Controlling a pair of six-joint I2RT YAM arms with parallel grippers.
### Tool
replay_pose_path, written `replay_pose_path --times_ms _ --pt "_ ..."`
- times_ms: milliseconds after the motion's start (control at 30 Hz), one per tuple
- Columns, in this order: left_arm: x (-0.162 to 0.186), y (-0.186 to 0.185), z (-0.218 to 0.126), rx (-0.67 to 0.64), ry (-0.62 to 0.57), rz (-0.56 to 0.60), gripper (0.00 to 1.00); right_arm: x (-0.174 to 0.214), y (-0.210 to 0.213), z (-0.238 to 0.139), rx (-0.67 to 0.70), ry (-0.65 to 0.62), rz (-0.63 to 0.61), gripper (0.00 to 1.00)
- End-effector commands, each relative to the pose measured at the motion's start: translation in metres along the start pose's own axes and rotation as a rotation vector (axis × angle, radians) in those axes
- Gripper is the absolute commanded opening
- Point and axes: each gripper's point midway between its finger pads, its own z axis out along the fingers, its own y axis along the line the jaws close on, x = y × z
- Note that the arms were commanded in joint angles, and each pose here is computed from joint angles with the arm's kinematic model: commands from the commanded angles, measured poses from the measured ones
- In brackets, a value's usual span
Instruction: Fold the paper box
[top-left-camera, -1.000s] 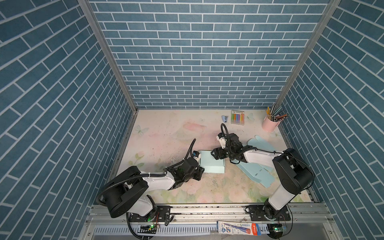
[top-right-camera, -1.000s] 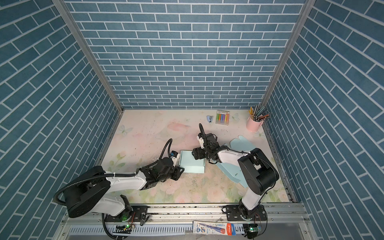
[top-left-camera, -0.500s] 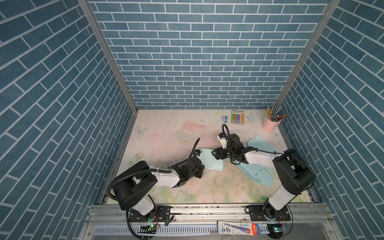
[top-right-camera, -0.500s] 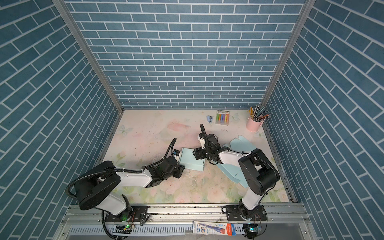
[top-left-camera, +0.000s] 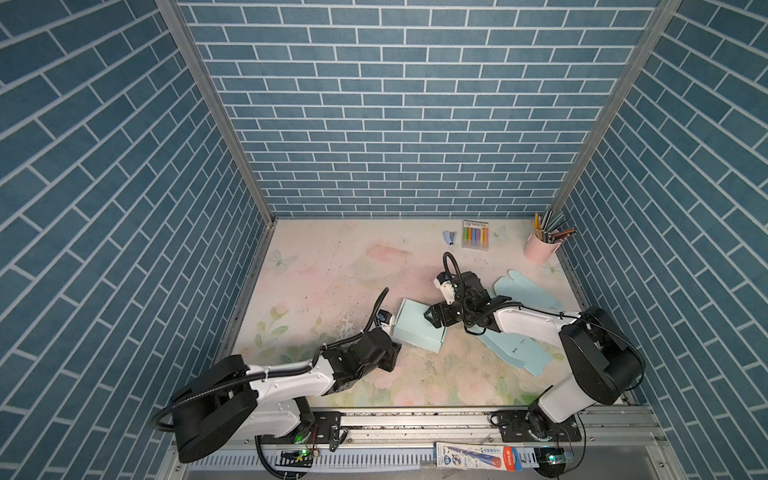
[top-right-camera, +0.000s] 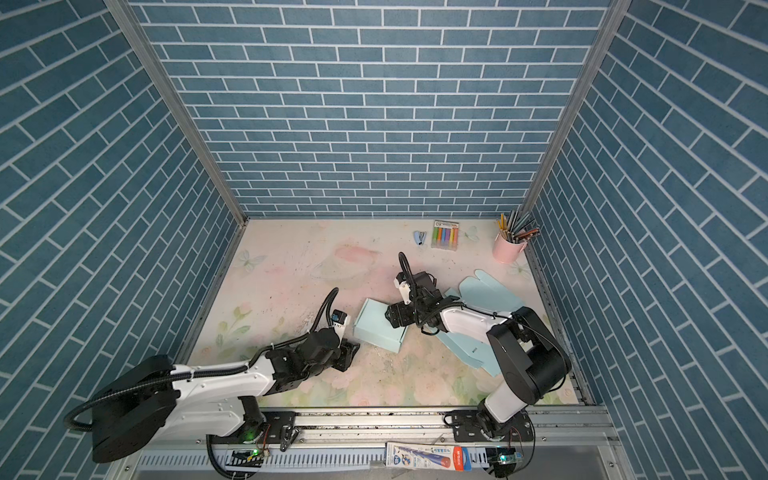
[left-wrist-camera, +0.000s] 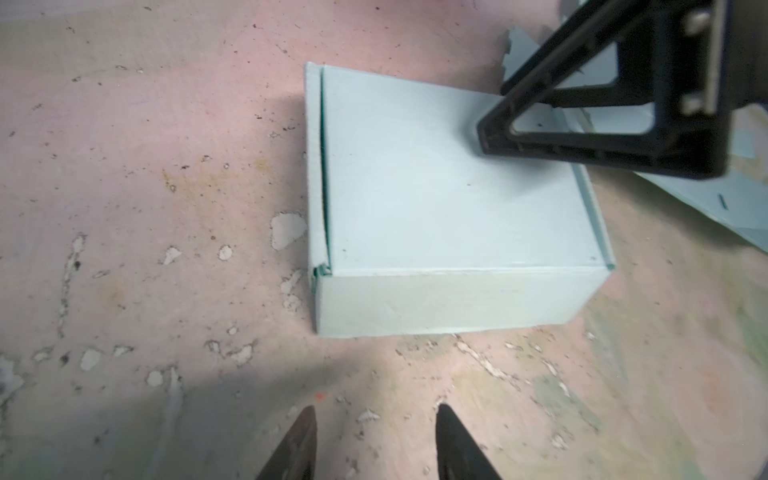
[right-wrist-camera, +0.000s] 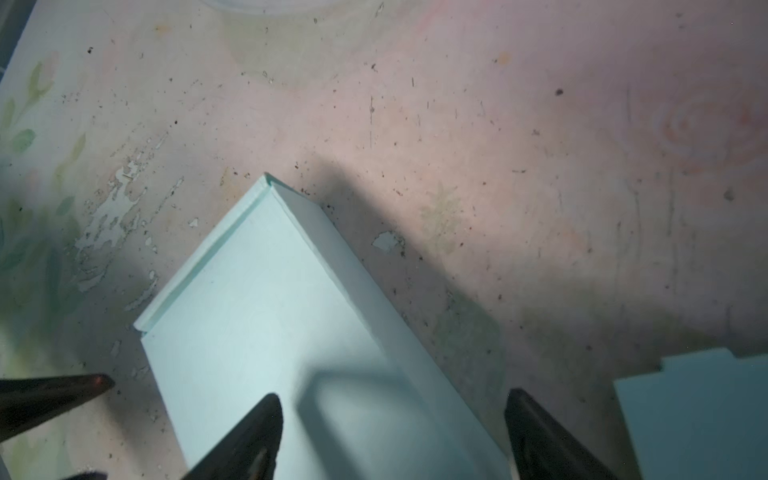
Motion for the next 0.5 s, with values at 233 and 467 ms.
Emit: replay_pose_path --times_ms 233,467 --pt "-0.006 -0.069 0.024 0.215 0.02 -0.056 0.19 0.004 0.018 0.003 -0.122 0.019 0.037 0.84" --pt "-0.007 -0.085 0.053 0.227 0.039 -0.058 0.17 0.024 0.012 0.01 -0.117 0.058 0.047 0.84"
